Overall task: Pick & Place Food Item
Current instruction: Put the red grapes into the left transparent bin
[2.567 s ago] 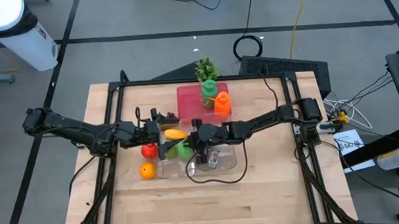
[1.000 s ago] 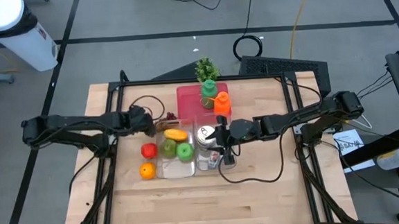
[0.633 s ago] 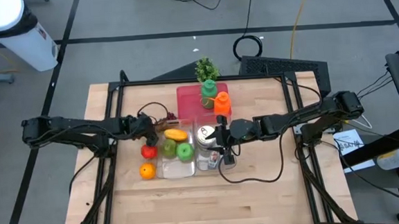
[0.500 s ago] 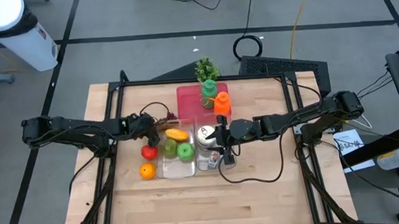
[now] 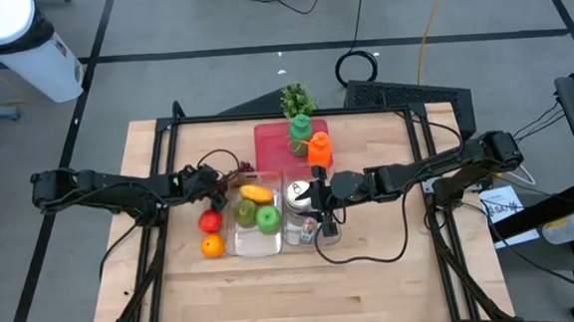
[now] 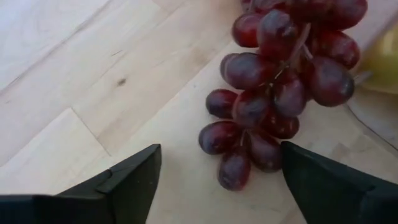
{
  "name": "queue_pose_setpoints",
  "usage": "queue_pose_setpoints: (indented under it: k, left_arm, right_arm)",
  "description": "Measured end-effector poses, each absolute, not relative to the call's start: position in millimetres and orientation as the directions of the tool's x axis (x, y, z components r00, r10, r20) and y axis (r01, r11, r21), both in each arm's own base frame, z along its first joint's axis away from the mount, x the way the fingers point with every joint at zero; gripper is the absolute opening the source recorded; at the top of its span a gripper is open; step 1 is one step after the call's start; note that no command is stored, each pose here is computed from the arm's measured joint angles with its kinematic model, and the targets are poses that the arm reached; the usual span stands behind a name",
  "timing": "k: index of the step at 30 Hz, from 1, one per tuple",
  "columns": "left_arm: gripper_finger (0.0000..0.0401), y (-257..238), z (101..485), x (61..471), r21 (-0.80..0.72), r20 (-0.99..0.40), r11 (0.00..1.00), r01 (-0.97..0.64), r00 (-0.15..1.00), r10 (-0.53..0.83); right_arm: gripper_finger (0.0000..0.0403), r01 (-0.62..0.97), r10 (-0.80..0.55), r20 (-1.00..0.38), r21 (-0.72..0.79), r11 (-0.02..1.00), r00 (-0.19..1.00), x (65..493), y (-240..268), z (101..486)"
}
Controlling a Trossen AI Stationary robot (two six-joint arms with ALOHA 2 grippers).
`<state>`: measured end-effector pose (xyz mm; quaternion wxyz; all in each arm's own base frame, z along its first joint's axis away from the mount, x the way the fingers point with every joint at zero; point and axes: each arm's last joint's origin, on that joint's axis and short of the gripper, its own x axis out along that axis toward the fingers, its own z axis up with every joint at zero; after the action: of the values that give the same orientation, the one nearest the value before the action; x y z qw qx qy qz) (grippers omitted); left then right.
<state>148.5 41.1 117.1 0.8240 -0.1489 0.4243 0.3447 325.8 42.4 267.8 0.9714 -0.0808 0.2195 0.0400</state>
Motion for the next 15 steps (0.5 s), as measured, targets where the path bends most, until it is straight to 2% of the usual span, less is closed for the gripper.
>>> queue_pose_setpoints:
  k: [5, 15]
  left_arm:
    - [0.0253, 40.6, 116.9, 148.7, 0.03, -0.808, 0.726, -0.687, 0.411, 0.423]
    - [0.0024, 41.1, 120.6, 147.4, 0.066, -0.796, 0.755, -0.652, 0.422, 0.434]
  right_arm:
    - [0.0169, -0.113, 0.042, -0.431, -0.14, 0.984, 0.901, 326.0, 42.4, 267.9]
    - [0.0169, -0.113, 0.042, -0.431, -0.14, 0.984, 0.901, 326.0, 42.4, 267.9]
